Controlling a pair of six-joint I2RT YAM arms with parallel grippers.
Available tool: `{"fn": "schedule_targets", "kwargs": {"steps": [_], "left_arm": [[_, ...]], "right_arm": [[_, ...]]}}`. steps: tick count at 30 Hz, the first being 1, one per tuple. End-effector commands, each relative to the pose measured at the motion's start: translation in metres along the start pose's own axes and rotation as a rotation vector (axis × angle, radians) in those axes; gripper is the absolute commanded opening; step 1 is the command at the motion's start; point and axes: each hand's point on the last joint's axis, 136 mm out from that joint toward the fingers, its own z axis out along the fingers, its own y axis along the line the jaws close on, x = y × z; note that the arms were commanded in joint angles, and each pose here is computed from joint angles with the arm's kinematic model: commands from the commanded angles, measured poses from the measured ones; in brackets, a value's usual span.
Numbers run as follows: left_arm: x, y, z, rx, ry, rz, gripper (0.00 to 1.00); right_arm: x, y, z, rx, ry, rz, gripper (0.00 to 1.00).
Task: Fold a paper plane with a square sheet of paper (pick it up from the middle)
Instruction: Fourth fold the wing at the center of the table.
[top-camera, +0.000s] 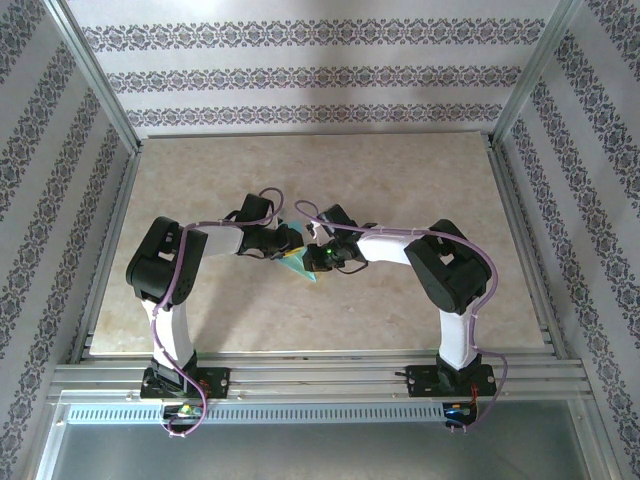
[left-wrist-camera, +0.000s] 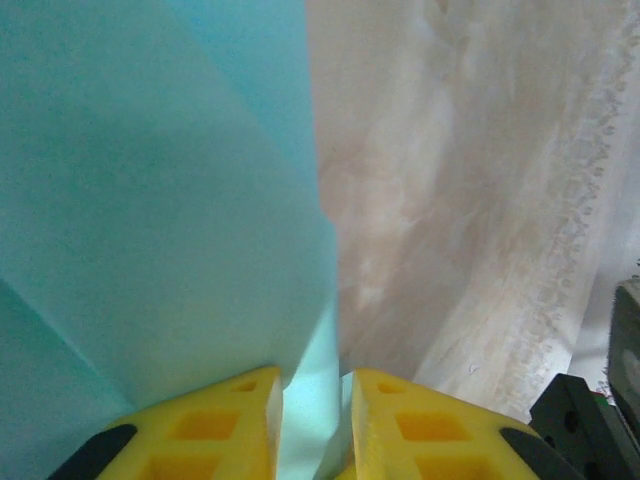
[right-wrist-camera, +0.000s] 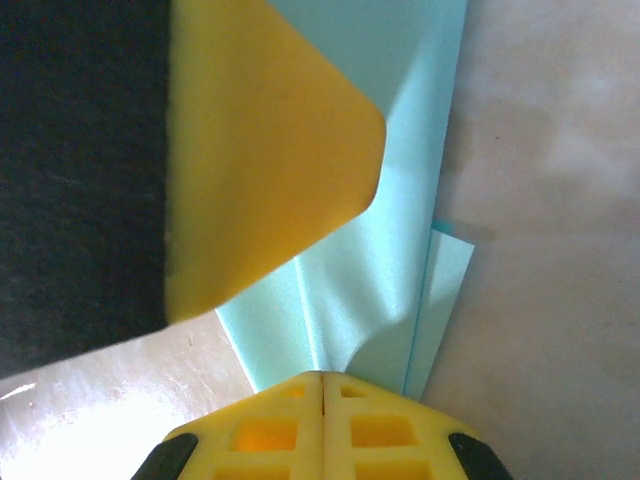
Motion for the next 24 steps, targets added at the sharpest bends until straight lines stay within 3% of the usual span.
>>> {"fn": "schedule_targets", "kwargs": {"steps": [1,14,24], "left_arm": [[-0.007,-0.024,-0.012,0.055,-0.028,0.038,0.29],[-0.01,-0.012,-0.039,-0.057,-0.127,0.117,0.3],[-0.019,-0.004,-0.018,-0.033,-0.11,0.132,0.24]], "right_arm": [[0.008,-0.007,-0.005,0.006,0.025,-0.001,0.08],[0.015,-0.014,-0.007,-0.013,0.047,-0.003,0.08],[0.021,-0.019,-0.008,-0.017,0.076,-0.004,0.08]]}}
